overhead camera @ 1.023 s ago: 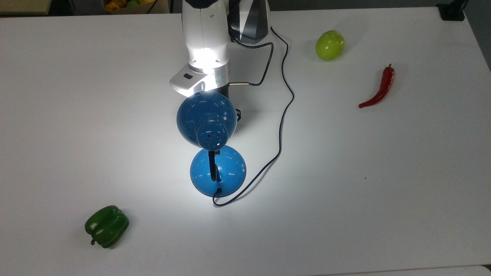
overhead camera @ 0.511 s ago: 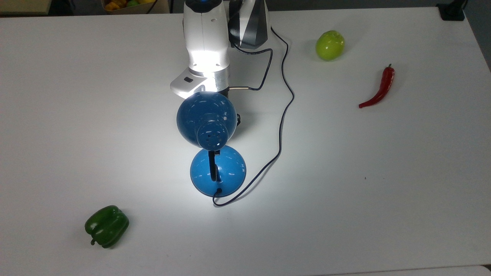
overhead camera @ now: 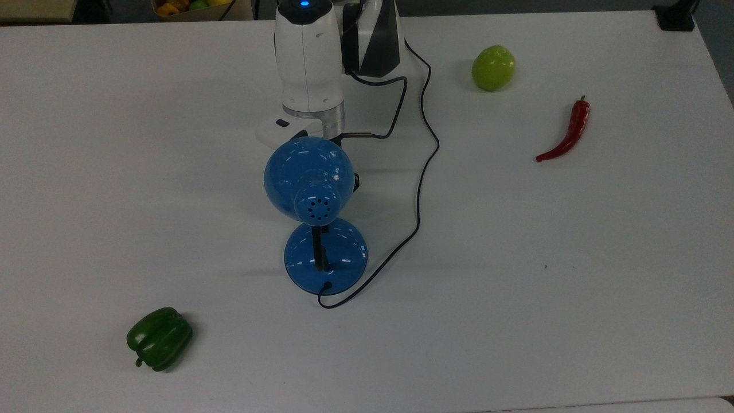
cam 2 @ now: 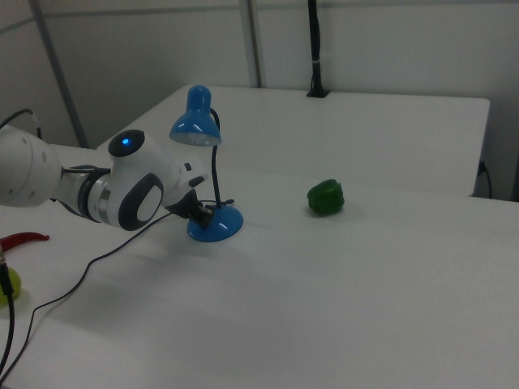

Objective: Turn off lamp

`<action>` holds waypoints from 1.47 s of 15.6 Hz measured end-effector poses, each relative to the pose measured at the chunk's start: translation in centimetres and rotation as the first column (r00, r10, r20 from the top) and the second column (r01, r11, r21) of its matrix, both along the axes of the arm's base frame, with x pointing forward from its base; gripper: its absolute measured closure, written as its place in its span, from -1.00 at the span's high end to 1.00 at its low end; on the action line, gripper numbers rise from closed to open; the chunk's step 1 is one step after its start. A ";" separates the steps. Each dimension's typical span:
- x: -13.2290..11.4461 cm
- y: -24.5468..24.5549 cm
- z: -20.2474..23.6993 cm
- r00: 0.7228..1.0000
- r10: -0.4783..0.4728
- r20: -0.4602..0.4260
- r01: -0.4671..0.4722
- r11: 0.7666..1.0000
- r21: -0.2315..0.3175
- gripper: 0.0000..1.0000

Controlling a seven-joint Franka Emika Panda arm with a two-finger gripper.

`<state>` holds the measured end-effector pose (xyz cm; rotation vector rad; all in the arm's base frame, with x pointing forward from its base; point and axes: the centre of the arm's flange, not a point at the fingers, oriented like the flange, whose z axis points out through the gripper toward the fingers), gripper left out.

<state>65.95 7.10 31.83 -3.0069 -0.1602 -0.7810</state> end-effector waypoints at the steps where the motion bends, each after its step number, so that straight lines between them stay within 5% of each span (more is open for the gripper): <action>1: 0.0 0.0 -0.1 1.000 0.000 -0.001 0.000 1.000 0.000 -0.98; 10: -0.1 0.0 -0.2 1.000 0.000 -0.011 0.000 1.000 -0.001 -0.98; 17: -1.2 0.2 2.4 0.983 0.013 -0.183 -0.013 1.000 0.004 -0.98; 23: -3.6 0.2 7.0 0.940 0.032 -0.339 -0.028 0.999 0.014 -0.89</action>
